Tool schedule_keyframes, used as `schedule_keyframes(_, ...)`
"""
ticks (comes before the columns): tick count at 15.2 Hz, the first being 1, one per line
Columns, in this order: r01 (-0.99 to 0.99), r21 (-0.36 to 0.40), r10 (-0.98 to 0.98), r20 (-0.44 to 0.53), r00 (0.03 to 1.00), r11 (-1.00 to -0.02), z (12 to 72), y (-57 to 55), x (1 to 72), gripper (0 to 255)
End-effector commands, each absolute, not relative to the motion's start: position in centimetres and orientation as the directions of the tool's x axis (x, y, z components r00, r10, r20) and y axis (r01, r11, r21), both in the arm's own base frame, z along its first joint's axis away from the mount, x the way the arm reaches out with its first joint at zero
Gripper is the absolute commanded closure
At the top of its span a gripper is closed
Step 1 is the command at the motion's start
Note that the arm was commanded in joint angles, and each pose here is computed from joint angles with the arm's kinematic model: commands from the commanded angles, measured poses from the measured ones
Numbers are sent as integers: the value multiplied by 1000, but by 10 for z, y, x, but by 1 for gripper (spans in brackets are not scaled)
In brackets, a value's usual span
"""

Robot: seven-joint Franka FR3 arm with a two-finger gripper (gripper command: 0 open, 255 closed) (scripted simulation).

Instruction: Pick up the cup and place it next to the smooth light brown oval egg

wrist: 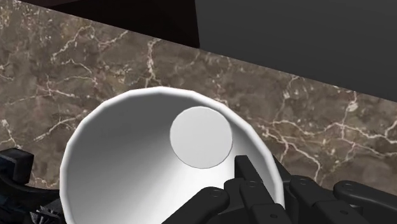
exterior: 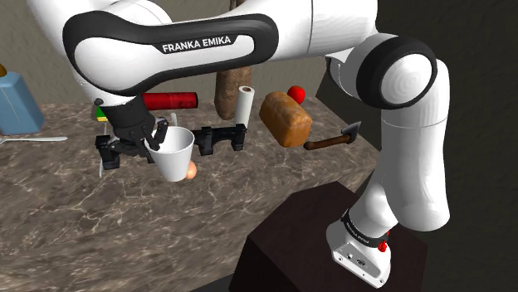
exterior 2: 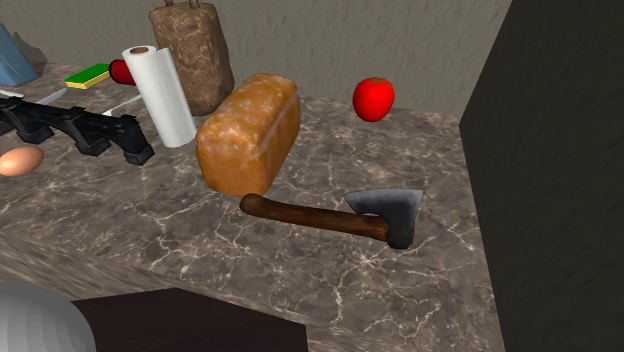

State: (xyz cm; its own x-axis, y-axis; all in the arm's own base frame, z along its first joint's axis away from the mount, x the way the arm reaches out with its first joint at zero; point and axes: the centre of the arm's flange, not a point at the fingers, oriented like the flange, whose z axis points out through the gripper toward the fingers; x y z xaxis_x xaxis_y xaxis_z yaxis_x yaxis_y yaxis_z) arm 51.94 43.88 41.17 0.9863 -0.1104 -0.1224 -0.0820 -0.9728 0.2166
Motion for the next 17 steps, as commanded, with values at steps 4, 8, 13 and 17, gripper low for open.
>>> schedule_keyframes(4,-82,216,-110,-122,986,-973,386,438,520,255)
schedule_keyframes(8,-82,216,-110,-122,986,-973,365,438,520,255)
schedule_keyframes(13,-82,216,-110,-122,986,-973,365,438,520,255)
schedule_keyframes(17,-82,216,-110,-122,986,-973,365,437,520,0)
